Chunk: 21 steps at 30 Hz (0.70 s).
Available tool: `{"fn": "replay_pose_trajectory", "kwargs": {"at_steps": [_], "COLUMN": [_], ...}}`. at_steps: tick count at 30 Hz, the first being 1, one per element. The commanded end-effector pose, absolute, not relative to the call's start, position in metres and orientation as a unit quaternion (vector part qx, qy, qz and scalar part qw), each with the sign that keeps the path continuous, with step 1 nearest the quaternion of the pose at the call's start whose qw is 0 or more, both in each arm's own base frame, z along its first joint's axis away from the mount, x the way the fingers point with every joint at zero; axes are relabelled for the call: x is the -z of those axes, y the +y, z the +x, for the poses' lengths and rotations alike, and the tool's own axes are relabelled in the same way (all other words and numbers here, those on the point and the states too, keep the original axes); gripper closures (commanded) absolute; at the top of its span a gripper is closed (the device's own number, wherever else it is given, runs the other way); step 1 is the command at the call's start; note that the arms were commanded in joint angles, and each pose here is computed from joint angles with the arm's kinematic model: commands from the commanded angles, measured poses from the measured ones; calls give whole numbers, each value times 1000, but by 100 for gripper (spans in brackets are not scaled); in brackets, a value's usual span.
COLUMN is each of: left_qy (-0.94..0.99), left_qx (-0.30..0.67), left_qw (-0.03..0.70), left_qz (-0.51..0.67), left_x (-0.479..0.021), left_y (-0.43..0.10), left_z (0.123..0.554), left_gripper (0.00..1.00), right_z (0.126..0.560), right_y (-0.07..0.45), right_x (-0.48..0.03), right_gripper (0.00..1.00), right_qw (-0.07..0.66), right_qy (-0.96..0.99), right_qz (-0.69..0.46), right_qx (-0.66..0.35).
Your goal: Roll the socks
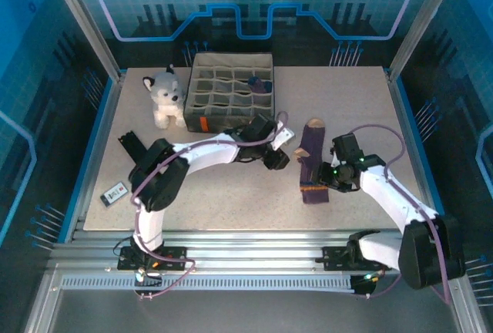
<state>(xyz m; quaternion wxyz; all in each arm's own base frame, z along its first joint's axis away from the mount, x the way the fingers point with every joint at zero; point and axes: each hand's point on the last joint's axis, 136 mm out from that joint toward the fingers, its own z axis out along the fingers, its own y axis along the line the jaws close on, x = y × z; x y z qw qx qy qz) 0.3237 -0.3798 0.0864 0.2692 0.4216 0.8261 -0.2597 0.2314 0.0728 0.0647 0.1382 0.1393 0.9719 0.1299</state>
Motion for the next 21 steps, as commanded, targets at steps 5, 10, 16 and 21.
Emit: {"fn": "replay_pose_trajectory", "kwargs": {"at_steps": [5, 10, 16, 21], "left_qy": [561, 548, 495, 480], "left_qx": [220, 215, 168, 142], "left_qw": [382, 390, 412, 419], "left_qz": [700, 708, 747, 758], "left_x": [-79, -73, -56, -42], "left_y": [-420, -443, -463, -469], "left_z": [225, 225, 217, 218], "left_gripper": [58, 57, 58, 59], "right_z": [207, 202, 204, 203], "right_y": [56, 53, 60, 63], "right_x": [-38, -28, -17, -12], "right_gripper": [52, 53, 69, 80], "right_qw": [98, 82, 79, 72], "right_qy": [972, 973, 969, 969], "right_qz": [185, 191, 198, 198], "right_qx": [-109, -97, -127, -131]}}
